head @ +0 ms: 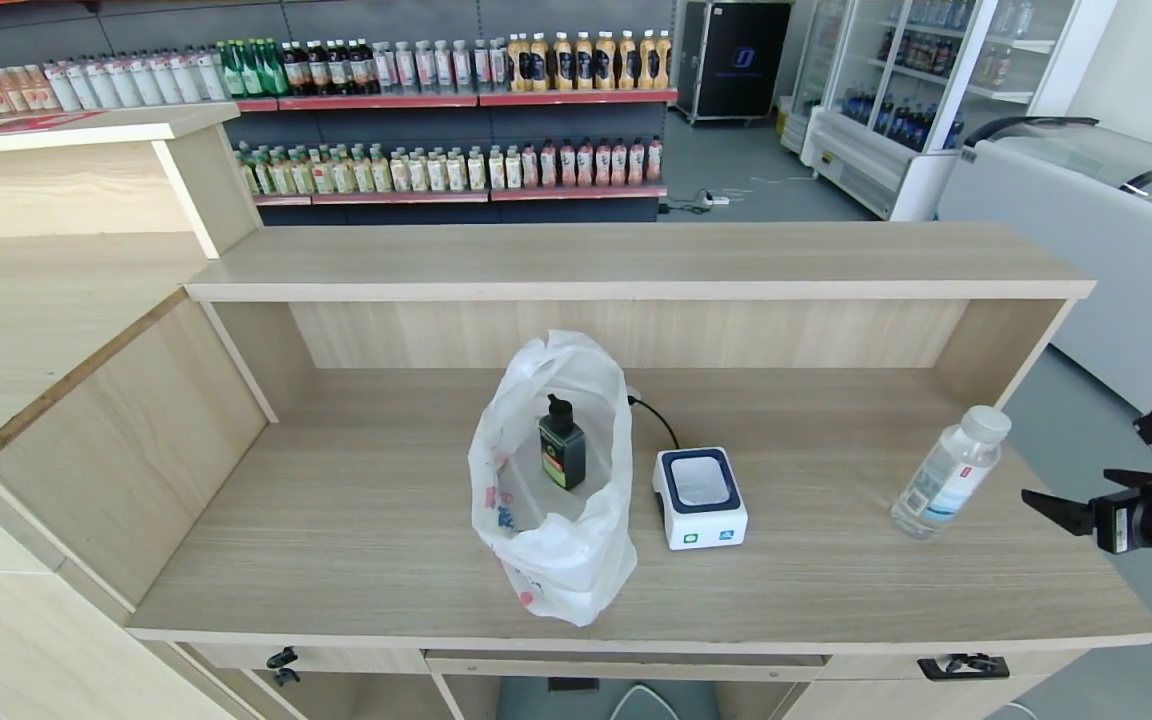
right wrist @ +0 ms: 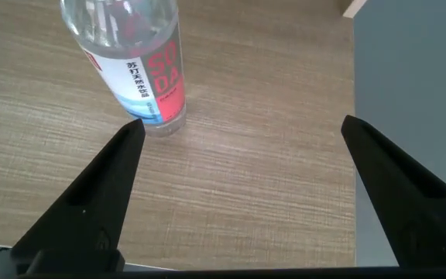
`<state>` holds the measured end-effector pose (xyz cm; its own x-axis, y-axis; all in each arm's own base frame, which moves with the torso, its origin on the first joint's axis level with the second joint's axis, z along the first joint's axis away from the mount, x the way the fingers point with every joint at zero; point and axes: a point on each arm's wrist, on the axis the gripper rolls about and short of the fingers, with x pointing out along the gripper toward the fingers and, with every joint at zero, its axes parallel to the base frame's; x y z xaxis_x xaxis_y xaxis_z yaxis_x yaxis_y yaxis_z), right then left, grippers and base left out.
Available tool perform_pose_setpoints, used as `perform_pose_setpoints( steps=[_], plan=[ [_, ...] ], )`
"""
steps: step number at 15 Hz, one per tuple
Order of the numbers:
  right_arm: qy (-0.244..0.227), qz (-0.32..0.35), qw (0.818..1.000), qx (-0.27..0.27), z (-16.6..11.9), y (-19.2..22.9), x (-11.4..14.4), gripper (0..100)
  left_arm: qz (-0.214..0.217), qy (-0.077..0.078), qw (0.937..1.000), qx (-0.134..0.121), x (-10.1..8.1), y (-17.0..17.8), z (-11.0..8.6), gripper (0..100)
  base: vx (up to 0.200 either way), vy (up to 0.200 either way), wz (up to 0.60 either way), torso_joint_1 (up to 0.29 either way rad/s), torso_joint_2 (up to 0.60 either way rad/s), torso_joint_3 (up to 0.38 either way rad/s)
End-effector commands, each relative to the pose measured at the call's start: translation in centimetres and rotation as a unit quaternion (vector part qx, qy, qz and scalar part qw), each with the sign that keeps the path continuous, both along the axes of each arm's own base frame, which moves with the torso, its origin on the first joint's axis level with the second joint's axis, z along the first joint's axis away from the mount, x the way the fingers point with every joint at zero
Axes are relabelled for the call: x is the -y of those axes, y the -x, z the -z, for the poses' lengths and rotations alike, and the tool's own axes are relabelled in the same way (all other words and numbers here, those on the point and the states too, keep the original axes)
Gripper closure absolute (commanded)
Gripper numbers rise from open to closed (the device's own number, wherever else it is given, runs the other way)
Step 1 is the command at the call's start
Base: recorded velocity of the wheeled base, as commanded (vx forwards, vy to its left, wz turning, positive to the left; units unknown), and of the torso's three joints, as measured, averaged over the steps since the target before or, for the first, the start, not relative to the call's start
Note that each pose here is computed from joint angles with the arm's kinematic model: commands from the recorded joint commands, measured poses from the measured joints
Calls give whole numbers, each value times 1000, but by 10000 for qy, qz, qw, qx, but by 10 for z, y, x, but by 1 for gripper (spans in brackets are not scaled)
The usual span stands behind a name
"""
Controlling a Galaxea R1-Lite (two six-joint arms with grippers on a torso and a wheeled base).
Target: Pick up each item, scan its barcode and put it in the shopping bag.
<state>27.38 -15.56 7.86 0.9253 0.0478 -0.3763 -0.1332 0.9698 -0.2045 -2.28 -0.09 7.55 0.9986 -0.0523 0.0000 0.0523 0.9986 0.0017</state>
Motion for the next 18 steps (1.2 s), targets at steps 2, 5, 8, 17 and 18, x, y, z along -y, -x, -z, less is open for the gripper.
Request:
perform_pose_setpoints(
  steps=[2, 5, 8, 17, 18],
  plan=[
    [-189, -212, 9995, -130, 11, -6, -6, 0, -1, 1, 10000, -8, 0, 0, 0, 0, 0, 0, 0, 0, 0, 0],
    [-216, -441, 9988, -64, 13, -18, -10, 0, -1, 1, 10000, -8, 0, 0, 0, 0, 0, 0, 0, 0, 0, 0],
    [-148, -524, 9985, 59, 16, -29, -10, 0, -1, 1, 10000, -8, 0, 0, 0, 0, 0, 0, 0, 0, 0, 0],
    [-127, -847, 9963, 94, 23, -49, -25, 0, -1, 1, 10000, -8, 0, 0, 0, 0, 0, 0, 0, 0, 0, 0],
    [-131, -877, 9960, 87, 25, -52, -26, 0, -1, 1, 10000, -8, 0, 0, 0, 0, 0, 0, 0, 0, 0, 0]
  ],
)
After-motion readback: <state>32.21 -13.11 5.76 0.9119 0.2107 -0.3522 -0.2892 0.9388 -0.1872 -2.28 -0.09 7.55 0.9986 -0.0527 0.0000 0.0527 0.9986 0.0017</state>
